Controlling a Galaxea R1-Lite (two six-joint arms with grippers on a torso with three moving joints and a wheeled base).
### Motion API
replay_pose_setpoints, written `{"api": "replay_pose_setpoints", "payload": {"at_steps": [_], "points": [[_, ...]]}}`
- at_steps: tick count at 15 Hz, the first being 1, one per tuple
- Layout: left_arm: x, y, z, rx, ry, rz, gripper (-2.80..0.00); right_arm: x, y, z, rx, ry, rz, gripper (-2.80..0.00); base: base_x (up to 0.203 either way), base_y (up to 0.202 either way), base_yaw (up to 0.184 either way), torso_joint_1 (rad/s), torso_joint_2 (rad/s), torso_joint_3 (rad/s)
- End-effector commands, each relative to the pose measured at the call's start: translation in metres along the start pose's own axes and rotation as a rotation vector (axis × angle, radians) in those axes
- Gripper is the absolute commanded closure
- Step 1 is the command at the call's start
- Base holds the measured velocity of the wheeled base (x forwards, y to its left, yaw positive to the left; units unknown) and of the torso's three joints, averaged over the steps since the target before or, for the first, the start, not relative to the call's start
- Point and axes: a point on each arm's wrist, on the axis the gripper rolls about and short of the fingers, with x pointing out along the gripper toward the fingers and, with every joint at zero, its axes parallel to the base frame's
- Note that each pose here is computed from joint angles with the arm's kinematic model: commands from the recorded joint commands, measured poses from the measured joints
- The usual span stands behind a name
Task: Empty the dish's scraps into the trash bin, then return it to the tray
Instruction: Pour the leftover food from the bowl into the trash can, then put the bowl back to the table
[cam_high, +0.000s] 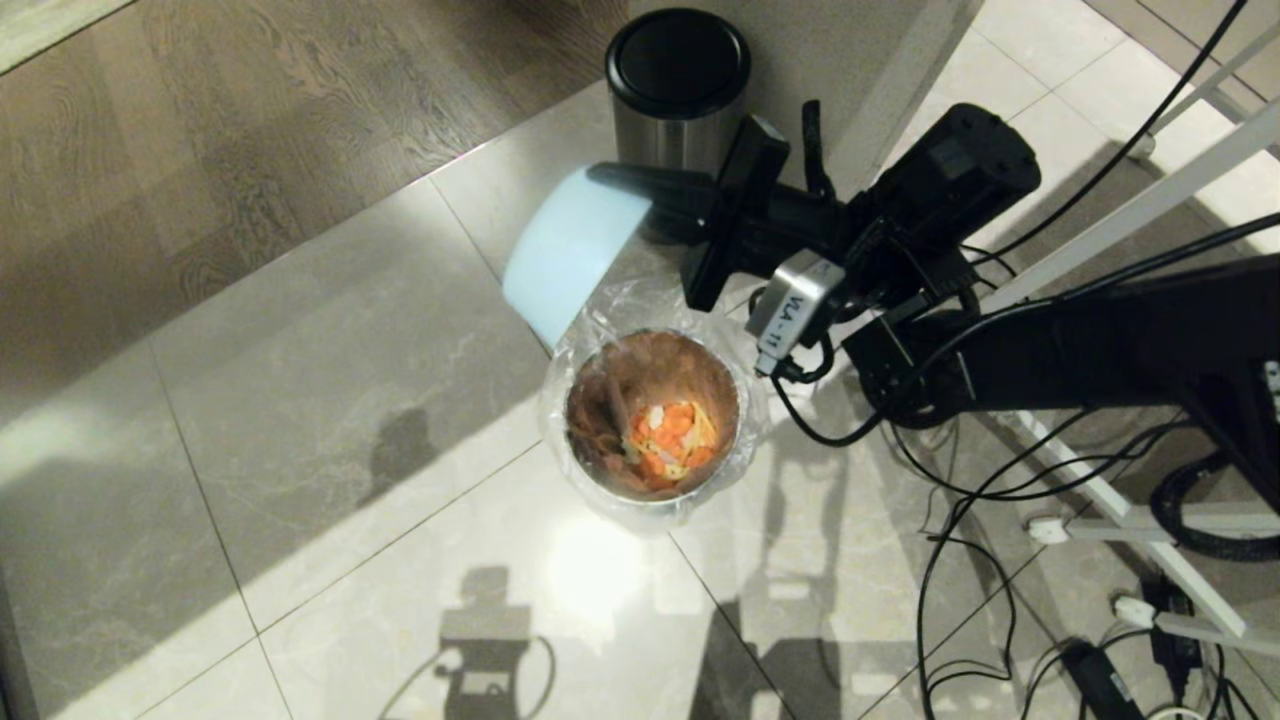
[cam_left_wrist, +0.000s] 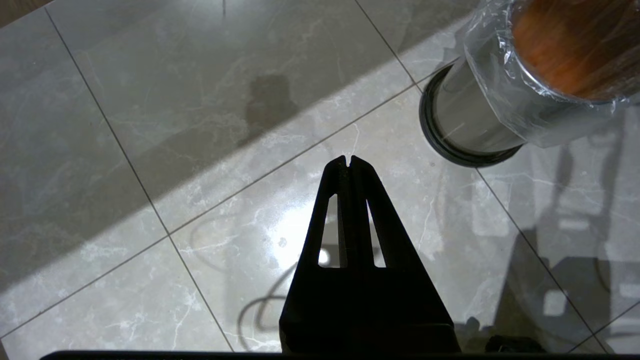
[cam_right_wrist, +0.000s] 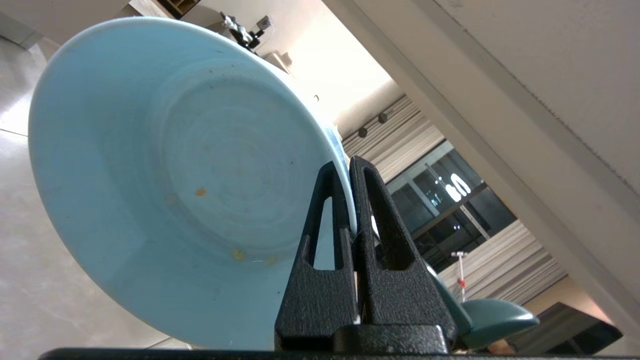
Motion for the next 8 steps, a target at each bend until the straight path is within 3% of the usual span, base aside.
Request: {"api": "replay_pose_setpoints", "payload": {"at_steps": [1, 3, 5, 8], "points": [[0.0, 0.0, 0.0001, -0.001, 0.0, 0.0, 0.0, -0.0005, 0.0052, 0.0022, 0.017, 0.005, 0.002, 0.0, 0.0, 0.0, 0.0, 0.0, 0.0, 0.0], [0.0, 0.0, 0.0001, -0.001, -0.001, 0.001, 0.0, -0.0009, 0.0023, 0.0006, 0.046, 0.088, -0.036, 0.0, 0.0, 0.0, 0.0, 0.0, 0.0, 0.0], [0.0, 0.0, 0.0001, -0.001, -0.001, 0.0, 0.0, -0.0015, -0.0011, -0.0016, 0.123, 0.236, -0.113, 0.0, 0.0, 0.0, 0.0, 0.0, 0.0, 0.0], [0.0, 0.0, 0.0001, -0.001, -0.001, 0.0, 0.0, -0.0072, 0.0026, -0.0028, 0.358, 0.482, -0.178, 0.0, 0.0, 0.0, 0.0, 0.0, 0.0, 0.0]]}}
